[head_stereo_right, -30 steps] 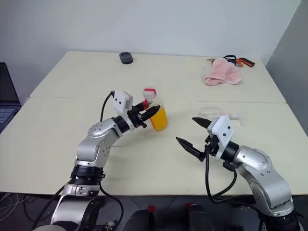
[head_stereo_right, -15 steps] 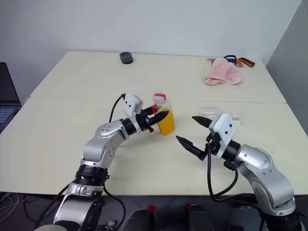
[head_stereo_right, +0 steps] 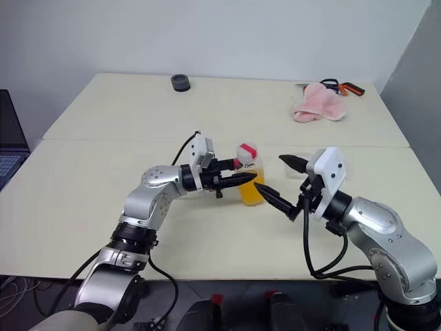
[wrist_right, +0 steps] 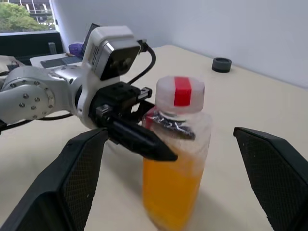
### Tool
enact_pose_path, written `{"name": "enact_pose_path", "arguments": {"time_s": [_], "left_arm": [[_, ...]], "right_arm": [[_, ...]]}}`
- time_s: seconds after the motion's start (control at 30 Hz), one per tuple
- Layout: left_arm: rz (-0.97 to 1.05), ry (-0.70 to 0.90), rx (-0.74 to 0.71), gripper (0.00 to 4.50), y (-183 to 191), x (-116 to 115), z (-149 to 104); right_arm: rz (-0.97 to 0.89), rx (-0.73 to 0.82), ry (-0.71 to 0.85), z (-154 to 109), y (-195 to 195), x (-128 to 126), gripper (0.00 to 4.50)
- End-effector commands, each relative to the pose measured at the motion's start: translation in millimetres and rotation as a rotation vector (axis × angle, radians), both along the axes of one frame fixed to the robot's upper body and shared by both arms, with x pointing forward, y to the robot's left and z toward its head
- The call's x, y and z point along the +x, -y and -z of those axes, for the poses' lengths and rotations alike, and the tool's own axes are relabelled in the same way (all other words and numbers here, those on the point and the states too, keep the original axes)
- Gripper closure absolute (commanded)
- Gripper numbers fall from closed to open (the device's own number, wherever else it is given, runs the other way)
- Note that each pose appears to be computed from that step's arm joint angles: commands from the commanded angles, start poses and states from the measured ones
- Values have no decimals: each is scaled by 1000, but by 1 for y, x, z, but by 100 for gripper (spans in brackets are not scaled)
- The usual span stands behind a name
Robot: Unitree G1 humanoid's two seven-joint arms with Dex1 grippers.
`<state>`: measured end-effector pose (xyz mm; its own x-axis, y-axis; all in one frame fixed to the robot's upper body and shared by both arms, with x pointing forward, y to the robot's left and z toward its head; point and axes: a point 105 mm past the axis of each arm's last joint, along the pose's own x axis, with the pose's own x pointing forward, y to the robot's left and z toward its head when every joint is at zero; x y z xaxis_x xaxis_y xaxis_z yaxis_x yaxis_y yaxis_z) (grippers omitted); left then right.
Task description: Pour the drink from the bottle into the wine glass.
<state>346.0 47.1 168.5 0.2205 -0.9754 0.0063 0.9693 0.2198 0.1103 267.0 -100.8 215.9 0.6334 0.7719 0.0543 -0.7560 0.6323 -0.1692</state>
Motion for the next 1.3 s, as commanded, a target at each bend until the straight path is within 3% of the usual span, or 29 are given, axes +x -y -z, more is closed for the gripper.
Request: {"name": "enact_pose_path", "arguments": {"time_s": [0.03, 0.83, 0.93, 1.13, 1.3], "left_arm": [[86, 62, -36, 281, 6, -5, -19], [136, 142, 73, 281, 8, 0, -9], [137, 145, 77, 281, 8, 0, -8], [139, 149, 77, 281, 9, -1, -8], [150, 154, 72, 281, 10, -3, -12]], "right_arm": [[-18, 10, 27, -12, -11, -3, 0], [34, 17, 68, -9, -43, 30, 0], [47, 19, 66, -8, -43, 34, 63], [32, 2, 72, -5, -45, 33, 267], [-36, -9, 94, -5, -52, 29, 267]]}}
